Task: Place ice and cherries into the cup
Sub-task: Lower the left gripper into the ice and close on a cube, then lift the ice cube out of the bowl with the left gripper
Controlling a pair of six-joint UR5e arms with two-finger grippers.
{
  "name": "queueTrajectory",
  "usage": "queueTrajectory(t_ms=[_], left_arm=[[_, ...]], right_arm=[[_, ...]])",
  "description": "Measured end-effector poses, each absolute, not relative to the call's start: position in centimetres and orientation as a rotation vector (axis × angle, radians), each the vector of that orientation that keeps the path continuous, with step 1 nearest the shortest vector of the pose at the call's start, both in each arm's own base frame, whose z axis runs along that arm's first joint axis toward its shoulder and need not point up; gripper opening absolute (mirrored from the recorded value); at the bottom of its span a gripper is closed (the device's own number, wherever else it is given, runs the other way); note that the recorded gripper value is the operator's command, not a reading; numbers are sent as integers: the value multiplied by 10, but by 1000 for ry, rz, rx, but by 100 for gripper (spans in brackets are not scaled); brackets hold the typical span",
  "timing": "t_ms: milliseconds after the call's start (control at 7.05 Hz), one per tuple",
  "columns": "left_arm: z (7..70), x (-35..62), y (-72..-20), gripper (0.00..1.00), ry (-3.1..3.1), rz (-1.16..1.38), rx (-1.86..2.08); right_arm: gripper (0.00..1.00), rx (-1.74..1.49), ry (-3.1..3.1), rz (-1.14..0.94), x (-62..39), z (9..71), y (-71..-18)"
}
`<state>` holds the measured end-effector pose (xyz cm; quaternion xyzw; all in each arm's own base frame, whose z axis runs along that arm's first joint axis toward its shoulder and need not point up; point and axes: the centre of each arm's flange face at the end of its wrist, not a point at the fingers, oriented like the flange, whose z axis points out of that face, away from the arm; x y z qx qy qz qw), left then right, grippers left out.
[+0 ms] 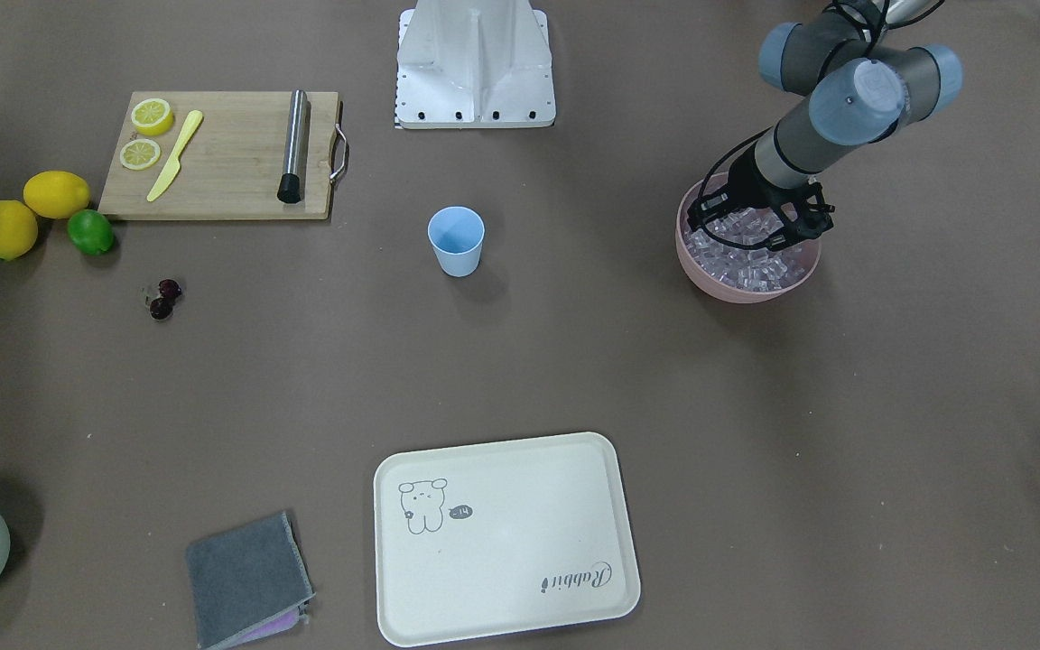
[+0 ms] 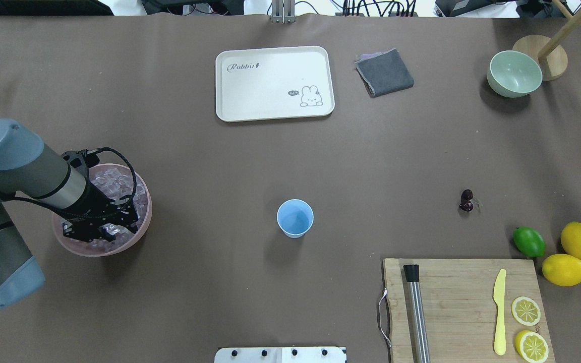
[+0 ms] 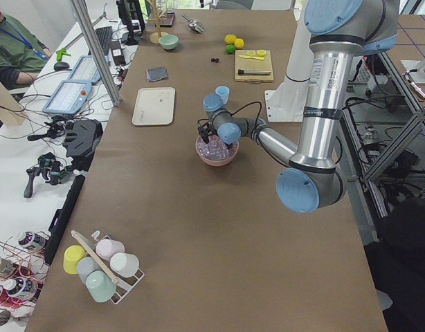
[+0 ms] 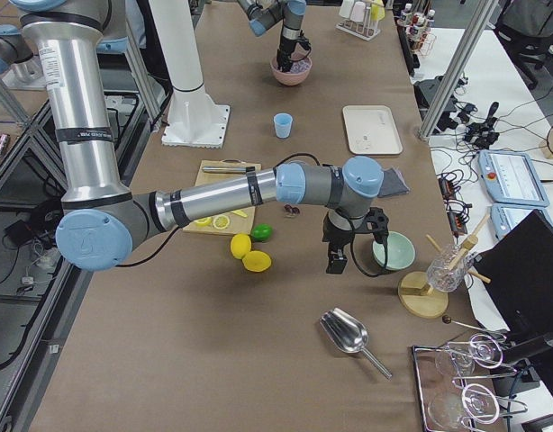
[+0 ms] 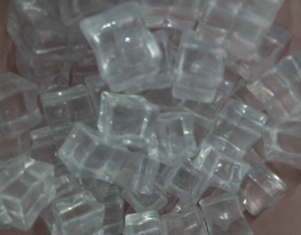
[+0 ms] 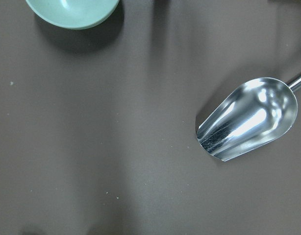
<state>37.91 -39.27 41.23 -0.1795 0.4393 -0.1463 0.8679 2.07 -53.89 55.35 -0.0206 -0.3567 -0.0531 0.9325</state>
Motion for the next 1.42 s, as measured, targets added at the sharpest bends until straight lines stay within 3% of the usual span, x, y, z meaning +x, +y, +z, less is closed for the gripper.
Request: queueTrajectory(t_ms=[710,1419], left_arm=[[381,330,-438,1,1017,-324,-346],[275,300,-489,2,1196,-275,-298]], right_arm=[[100,-37,-734,-110,20,551,-539],[100,-27,-746,-114,20,545,-538]])
